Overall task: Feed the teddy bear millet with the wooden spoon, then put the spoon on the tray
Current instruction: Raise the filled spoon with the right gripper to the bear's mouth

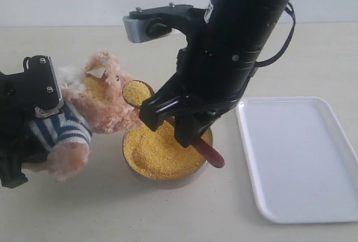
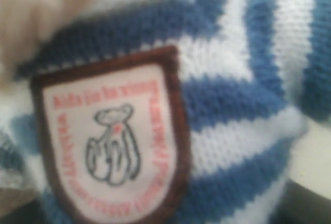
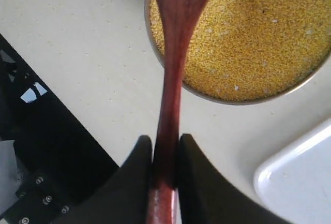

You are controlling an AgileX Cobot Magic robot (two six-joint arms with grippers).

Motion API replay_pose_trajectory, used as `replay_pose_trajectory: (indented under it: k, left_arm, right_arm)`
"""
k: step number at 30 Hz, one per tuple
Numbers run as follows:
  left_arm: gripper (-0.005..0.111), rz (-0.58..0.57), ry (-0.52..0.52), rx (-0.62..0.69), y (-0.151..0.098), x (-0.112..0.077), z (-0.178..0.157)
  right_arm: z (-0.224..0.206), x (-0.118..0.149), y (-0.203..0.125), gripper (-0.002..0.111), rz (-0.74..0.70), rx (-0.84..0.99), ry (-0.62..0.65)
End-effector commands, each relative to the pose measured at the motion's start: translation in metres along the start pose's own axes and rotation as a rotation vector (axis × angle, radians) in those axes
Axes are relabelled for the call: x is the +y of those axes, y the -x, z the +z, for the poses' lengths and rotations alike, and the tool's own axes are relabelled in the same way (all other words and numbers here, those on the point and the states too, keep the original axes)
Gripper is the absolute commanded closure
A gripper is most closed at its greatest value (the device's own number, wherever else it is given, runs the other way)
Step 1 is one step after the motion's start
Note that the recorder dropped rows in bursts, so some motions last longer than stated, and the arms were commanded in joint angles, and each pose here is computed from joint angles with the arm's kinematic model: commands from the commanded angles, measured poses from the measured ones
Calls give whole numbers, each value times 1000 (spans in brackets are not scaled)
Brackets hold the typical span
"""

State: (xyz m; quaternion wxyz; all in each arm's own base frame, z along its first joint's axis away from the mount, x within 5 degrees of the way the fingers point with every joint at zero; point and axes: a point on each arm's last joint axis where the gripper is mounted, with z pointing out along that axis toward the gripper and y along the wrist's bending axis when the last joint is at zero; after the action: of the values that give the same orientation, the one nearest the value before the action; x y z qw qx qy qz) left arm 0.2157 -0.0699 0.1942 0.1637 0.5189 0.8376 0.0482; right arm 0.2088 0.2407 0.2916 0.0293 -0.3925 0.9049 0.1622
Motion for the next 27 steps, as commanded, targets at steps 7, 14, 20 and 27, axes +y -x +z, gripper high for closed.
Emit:
replay_pose_trajectory:
  k: [7, 14, 20, 27]
  left_arm:
    - [103, -19, 9, -25, 4, 1, -2]
    - [103, -19, 8, -23, 4, 1, -2]
    - [103, -19, 8, -23, 4, 1, -2]
    - [103, -19, 23, -39, 4, 1, -6]
  right_arm:
    - [6, 32, 38, 109, -41, -38, 22]
    - [12, 33, 66, 109, -22, -68, 26]
    - [27, 24, 74, 109, 5, -42, 28]
    - [17, 10, 80, 109, 90, -84, 210]
